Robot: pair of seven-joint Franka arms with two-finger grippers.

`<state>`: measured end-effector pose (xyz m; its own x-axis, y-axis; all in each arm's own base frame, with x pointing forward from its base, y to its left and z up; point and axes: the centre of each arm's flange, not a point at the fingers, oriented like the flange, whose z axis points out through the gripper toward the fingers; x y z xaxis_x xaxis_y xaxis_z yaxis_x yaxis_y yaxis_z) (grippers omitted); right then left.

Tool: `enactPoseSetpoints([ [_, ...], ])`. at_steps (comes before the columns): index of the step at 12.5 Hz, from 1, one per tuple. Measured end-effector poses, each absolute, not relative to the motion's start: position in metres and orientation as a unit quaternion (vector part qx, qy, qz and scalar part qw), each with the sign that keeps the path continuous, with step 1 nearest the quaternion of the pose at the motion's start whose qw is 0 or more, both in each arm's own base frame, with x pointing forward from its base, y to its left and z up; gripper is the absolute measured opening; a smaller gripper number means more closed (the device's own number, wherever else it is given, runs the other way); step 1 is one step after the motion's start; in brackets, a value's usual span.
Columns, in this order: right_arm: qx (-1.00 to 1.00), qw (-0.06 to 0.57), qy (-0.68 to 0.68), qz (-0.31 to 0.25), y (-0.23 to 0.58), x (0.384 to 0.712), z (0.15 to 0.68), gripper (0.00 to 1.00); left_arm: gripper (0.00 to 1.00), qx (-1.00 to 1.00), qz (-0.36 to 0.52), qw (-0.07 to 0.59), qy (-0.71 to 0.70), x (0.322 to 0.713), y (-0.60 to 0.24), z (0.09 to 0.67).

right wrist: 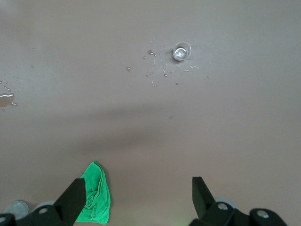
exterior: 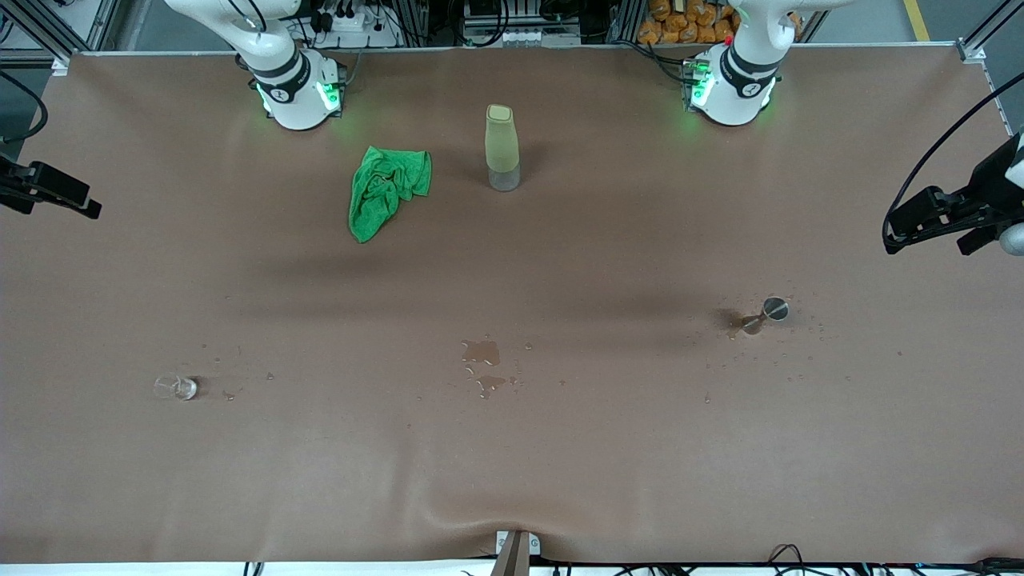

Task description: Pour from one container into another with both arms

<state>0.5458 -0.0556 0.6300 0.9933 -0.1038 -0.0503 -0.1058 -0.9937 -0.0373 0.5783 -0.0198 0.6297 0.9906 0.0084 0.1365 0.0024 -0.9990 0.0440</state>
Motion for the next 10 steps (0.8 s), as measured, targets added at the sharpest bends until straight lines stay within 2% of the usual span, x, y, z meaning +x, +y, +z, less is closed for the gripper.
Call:
enactPoseSetpoints([
  [10,-0.998,0.020,0.047,0.027,-0.0495,0.5475,0.6278,1.00,1.00,0.997,0.075,0.022,0.004,0.5796,-0.0186,0.6315],
])
